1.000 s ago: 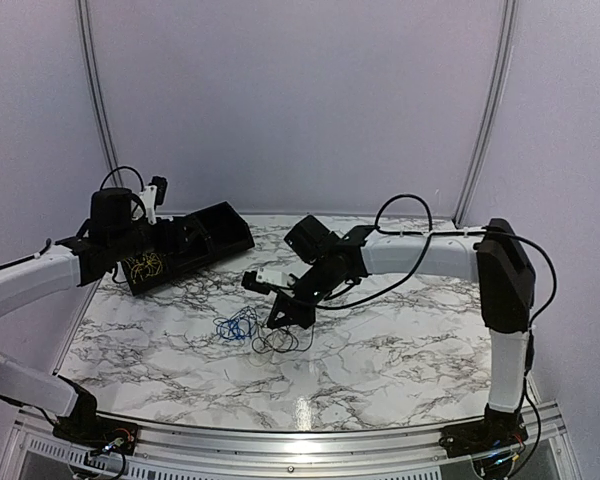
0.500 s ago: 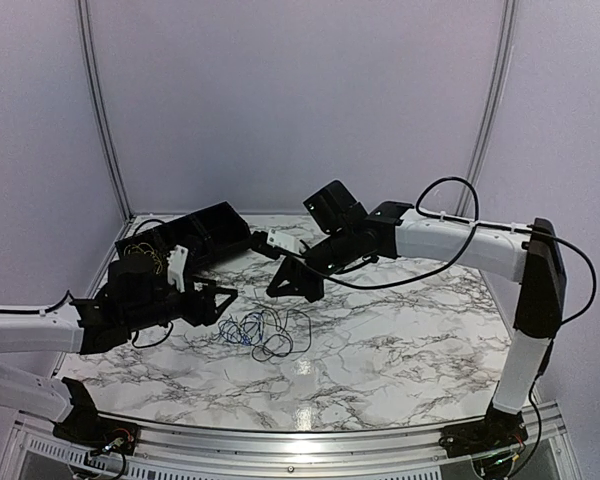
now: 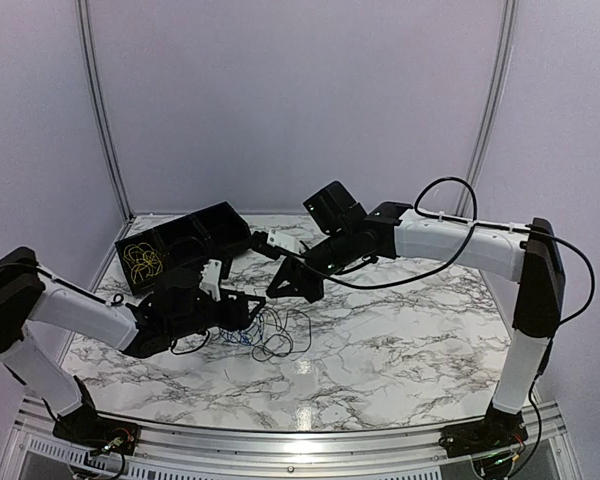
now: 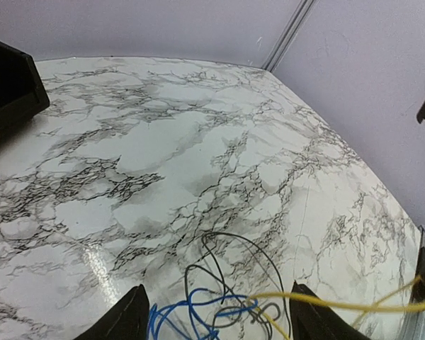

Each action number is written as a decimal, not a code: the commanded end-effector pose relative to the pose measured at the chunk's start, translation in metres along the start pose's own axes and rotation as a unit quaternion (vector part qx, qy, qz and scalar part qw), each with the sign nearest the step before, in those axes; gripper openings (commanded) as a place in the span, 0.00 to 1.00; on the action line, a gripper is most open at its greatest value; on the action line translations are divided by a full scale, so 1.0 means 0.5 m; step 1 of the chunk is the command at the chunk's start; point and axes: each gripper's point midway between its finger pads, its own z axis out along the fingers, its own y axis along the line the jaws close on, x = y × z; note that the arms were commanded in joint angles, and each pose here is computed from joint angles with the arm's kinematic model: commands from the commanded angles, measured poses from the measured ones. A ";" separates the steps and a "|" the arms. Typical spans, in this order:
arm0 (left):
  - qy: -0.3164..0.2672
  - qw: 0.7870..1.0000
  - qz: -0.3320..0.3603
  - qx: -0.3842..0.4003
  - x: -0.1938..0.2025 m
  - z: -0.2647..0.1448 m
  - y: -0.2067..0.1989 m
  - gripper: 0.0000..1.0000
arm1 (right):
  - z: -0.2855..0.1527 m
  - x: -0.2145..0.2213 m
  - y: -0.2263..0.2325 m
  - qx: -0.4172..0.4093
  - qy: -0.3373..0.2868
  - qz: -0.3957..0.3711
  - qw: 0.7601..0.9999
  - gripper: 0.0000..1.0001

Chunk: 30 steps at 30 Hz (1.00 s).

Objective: Untangle the cables

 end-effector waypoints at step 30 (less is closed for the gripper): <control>-0.018 0.997 -0.073 0.035 0.068 0.113 -0.018 0.57 | -0.369 -0.268 -0.003 0.097 -0.164 -0.111 0.975 0.00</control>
